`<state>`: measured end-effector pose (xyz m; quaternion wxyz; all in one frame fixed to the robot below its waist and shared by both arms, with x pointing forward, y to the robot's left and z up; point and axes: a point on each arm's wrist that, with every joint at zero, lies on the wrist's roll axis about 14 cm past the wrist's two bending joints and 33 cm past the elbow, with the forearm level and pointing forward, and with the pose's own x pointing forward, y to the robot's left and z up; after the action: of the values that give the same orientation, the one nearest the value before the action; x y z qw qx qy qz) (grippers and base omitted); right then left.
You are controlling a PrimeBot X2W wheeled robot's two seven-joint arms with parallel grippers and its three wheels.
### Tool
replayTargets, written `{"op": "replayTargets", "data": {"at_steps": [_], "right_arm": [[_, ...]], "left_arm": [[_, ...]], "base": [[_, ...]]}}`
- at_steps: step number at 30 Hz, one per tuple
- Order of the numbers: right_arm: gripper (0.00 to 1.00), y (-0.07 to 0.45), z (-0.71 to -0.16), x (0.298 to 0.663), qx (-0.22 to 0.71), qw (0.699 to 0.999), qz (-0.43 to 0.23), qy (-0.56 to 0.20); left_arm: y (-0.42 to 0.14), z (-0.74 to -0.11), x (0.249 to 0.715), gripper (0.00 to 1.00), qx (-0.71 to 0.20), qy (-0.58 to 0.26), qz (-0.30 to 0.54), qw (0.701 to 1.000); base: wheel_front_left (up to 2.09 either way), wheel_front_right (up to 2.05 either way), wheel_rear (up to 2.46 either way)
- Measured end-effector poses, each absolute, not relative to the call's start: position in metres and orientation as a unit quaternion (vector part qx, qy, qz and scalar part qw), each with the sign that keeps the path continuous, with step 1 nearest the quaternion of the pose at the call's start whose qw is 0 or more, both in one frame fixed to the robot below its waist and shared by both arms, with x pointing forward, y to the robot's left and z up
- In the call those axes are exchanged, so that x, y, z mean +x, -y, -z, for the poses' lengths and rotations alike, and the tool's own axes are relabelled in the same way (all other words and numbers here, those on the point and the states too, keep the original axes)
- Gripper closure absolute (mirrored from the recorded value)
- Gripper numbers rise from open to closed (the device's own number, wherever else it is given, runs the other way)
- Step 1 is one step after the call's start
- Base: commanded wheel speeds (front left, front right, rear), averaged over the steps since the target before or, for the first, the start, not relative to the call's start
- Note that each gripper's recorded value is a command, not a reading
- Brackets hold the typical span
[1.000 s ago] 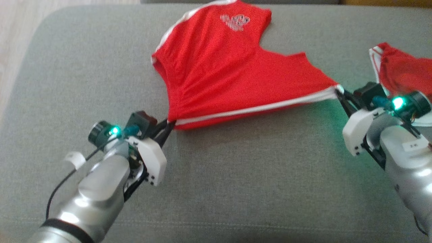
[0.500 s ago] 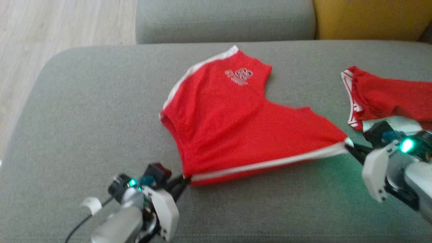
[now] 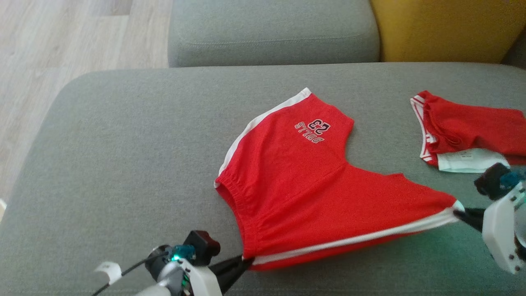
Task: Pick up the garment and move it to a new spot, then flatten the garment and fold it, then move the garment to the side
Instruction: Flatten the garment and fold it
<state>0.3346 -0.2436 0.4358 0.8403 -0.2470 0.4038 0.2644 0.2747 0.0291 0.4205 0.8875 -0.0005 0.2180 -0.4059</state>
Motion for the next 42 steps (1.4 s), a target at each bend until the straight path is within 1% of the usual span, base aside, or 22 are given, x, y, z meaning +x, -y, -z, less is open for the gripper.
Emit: {"op": "replayTargets", "data": {"at_steps": [3, 4, 11, 16, 22, 26, 30, 35, 42], "right_arm": [[1.0, 0.234, -0.448, 0.351, -0.251, 0.846, -0.272, -0.384], [1.0, 0.234, -0.448, 0.351, -0.251, 0.846, -0.272, -0.384], [1.0, 0.2, -0.499, 0.421, -0.281, 0.867, -0.287, -0.296], [1.0, 0.172, -0.508, 0.464, -0.299, 0.863, -0.303, -0.274], [1.0, 0.14, -0.509, 0.522, -0.318, 0.859, -0.315, -0.251], [1.0, 0.118, -0.499, 0.553, -0.326, 0.853, -0.326, -0.246], [1.0, 0.098, -0.479, 0.573, -0.33, 0.843, -0.34, -0.254], [1.0, 0.083, -0.451, 0.589, -0.336, 0.831, -0.351, -0.271], [1.0, 0.073, -0.424, 0.608, -0.339, 0.825, -0.353, -0.283]], "left_arm": [[-0.035, -0.431, 0.281, 1.0, -0.003, -0.203, 0.392, 0.897], [-0.035, -0.431, 0.281, 1.0, -0.003, -0.203, 0.392, 0.897], [-0.05, -0.464, 0.312, 1.0, -0.026, -0.16, 0.351, 0.922], [-0.059, -0.476, 0.339, 1.0, -0.039, -0.14, 0.325, 0.935], [-0.072, -0.472, 0.372, 1.0, -0.061, -0.142, 0.282, 0.947], [-0.086, -0.463, 0.394, 1.0, -0.062, -0.149, 0.255, 0.953], [-0.1, -0.449, 0.409, 1.0, -0.065, -0.164, 0.228, 0.957], [-0.113, -0.431, 0.421, 1.0, -0.064, -0.181, 0.204, 0.96], [-0.118, -0.415, 0.44, 1.0, -0.059, -0.192, 0.189, 0.961]], "base": [[0.0, 0.0, 0.0], [0.0, 0.0, 0.0], [0.0, 0.0, 0.0], [0.0, 0.0, 0.0], [0.0, 0.0, 0.0], [0.0, 0.0, 0.0], [0.0, 0.0, 0.0], [0.0, 0.0, 0.0], [0.0, 0.0, 0.0]]}}
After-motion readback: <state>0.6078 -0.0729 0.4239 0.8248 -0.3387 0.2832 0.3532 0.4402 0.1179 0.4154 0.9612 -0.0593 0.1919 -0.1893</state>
